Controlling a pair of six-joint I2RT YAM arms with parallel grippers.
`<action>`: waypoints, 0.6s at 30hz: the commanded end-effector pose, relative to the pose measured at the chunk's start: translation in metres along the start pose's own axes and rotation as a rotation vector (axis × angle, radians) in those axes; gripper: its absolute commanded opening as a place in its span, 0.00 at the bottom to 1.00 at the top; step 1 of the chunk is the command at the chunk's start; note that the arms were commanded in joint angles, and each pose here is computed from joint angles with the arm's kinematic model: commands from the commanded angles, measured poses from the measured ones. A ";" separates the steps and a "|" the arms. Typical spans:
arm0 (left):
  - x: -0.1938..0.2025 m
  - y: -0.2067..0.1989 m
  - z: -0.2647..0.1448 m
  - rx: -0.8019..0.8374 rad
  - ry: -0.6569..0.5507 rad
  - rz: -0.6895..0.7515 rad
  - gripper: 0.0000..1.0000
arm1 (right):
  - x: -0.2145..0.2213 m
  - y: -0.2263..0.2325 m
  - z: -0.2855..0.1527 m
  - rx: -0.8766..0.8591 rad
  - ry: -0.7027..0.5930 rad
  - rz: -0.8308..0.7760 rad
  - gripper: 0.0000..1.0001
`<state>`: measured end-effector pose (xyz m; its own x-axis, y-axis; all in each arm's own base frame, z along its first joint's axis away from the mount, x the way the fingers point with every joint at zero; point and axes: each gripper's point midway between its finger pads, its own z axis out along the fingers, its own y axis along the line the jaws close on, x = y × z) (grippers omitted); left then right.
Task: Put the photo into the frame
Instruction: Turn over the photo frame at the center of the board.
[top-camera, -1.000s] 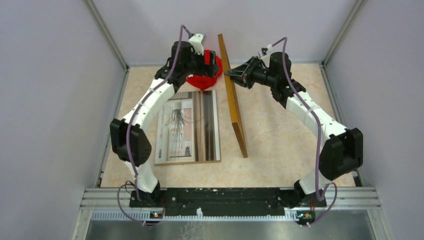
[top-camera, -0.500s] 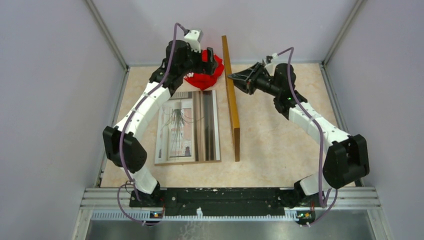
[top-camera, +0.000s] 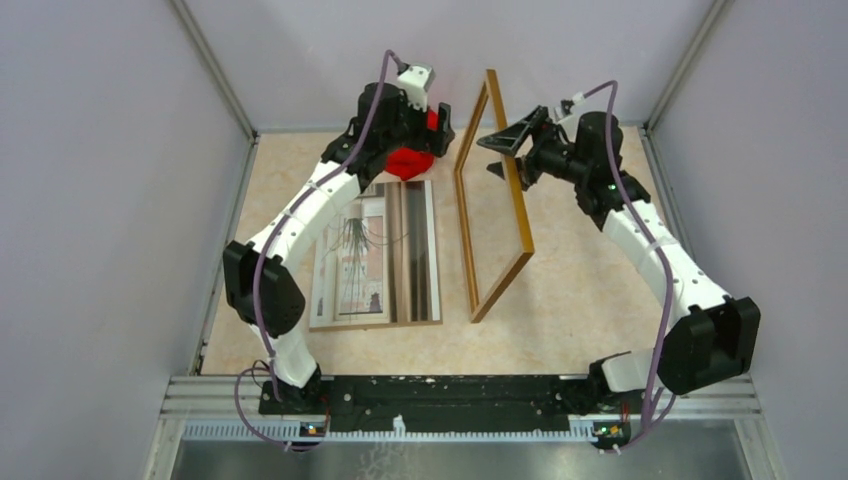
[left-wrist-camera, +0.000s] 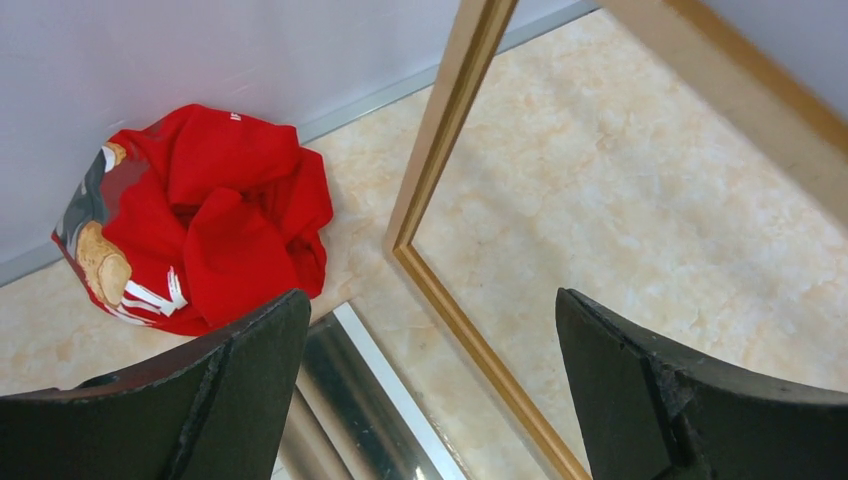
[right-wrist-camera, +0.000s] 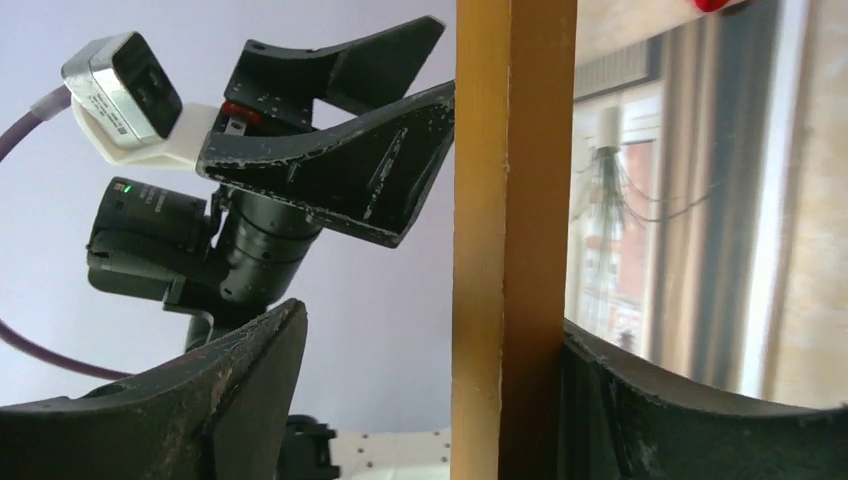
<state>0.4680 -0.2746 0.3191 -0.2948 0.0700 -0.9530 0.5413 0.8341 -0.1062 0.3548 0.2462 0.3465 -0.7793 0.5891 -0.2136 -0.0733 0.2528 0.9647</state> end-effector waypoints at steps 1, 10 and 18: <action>-0.007 0.010 -0.005 -0.040 -0.044 0.057 0.99 | -0.012 0.010 -0.035 0.114 -0.025 -0.214 0.76; 0.014 0.016 -0.008 -0.058 -0.022 0.104 0.99 | -0.020 -0.038 -0.074 0.434 -0.010 -0.399 0.63; 0.031 0.016 -0.011 -0.052 0.001 0.102 0.99 | -0.016 -0.056 -0.081 0.496 0.001 -0.397 0.59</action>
<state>0.4623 -0.2576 0.2524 -0.3400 0.1928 -0.9204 0.5267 0.8499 -0.0165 0.3274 0.1700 0.2994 -0.7786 0.3925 -0.4896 -0.0324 0.7540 0.6561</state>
